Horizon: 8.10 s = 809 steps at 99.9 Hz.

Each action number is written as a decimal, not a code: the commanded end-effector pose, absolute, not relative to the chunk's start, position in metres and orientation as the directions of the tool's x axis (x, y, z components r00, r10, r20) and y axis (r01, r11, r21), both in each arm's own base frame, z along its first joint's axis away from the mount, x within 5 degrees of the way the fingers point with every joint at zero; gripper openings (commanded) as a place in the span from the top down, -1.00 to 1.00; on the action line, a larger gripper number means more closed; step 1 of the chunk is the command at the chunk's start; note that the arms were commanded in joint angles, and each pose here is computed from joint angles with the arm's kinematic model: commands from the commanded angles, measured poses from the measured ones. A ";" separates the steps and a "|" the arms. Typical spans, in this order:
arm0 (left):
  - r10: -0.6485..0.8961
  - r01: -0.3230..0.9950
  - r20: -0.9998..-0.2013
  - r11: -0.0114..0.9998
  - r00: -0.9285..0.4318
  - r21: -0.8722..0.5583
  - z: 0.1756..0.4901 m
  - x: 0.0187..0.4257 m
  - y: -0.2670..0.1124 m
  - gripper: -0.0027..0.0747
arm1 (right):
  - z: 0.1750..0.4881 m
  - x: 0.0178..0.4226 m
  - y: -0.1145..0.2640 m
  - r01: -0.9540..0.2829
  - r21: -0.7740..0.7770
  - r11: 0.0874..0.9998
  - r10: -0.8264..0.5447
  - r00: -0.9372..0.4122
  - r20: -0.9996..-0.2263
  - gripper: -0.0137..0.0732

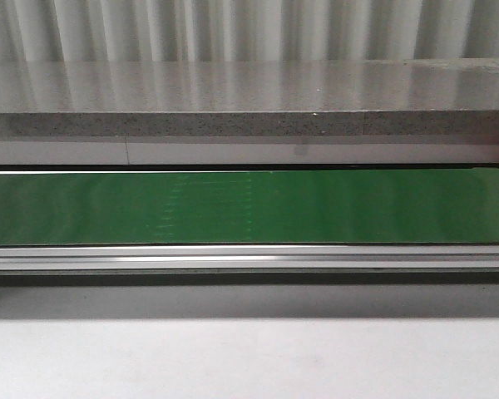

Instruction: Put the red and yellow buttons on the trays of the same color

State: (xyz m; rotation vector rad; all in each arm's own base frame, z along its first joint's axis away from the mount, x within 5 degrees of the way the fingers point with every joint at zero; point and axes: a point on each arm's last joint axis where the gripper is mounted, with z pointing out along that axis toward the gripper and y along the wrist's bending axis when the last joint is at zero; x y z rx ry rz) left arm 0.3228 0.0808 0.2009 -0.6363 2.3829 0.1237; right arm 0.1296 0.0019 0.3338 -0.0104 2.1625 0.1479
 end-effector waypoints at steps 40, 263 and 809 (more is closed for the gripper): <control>-0.384 -0.423 -0.717 0.896 -0.582 -0.137 0.217 0.337 0.080 -0.50 | 0.346 0.131 0.001 -0.060 0.094 0.994 0.052 -0.495 -0.867 0.84; -0.263 -0.322 -0.816 0.941 -0.515 -0.100 0.318 0.276 0.029 0.98 | 0.346 0.131 0.001 -0.060 0.094 0.994 0.052 -0.497 -0.866 0.84; -0.148 -0.245 -0.758 0.970 -0.635 0.015 0.309 0.286 0.014 0.98 | 0.346 0.131 0.001 -0.060 0.094 0.994 0.052 -0.497 -0.866 0.84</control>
